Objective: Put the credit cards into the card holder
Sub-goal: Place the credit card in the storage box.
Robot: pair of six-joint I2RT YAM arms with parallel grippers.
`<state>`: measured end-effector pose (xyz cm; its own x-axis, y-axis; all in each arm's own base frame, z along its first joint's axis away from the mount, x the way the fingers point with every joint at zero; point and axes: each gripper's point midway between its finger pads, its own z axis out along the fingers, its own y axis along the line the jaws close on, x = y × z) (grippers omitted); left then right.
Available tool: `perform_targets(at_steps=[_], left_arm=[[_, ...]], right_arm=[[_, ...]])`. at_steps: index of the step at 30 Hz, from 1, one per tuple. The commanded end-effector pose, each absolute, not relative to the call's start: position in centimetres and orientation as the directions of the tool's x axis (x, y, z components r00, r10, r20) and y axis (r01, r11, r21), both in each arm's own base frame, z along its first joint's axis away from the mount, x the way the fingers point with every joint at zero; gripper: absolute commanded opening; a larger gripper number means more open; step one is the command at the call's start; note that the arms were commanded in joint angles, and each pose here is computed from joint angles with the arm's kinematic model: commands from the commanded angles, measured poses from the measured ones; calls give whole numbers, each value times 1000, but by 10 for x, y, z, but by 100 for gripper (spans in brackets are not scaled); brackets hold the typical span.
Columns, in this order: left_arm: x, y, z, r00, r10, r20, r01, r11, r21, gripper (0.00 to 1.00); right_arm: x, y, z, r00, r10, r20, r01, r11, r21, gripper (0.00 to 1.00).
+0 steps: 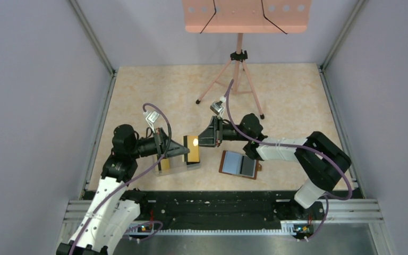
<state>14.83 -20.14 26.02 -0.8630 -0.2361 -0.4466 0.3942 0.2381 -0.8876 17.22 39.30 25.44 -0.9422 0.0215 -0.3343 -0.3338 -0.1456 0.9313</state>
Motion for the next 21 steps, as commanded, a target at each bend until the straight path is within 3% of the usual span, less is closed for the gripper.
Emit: perform_targets(at_steps=[1, 3, 11, 15, 18, 21], left_arm=[[162, -201, 262, -822, -266, -503, 436, 273, -857, 0], [167, -200, 257, -824, -275, -496, 421, 291, -859, 1], [173, -199, 238, -837, -289, -464, 371, 323, -871, 27], [175, -200, 235, -841, -296, -452, 361, 314, -878, 28], [179, -197, 229, -838, -311, -448, 340, 345, -875, 22], [183, -194, 221, -835, -321, -447, 319, 380, -868, 23]], right_arm=[[157, 402, 271, -921, -10, -388, -376, -223, 899, 14], [159, 404, 265, -923, -11, -385, -376, -194, 906, 0], [183, 405, 239, -903, 33, -429, -426, 72, 902, 0], [197, 403, 232, -892, 58, -449, -431, 190, 882, 0], [203, 405, 227, -890, 62, -452, -429, 226, 875, 0], [209, 407, 222, -888, 66, -456, -426, 260, 867, 0]])
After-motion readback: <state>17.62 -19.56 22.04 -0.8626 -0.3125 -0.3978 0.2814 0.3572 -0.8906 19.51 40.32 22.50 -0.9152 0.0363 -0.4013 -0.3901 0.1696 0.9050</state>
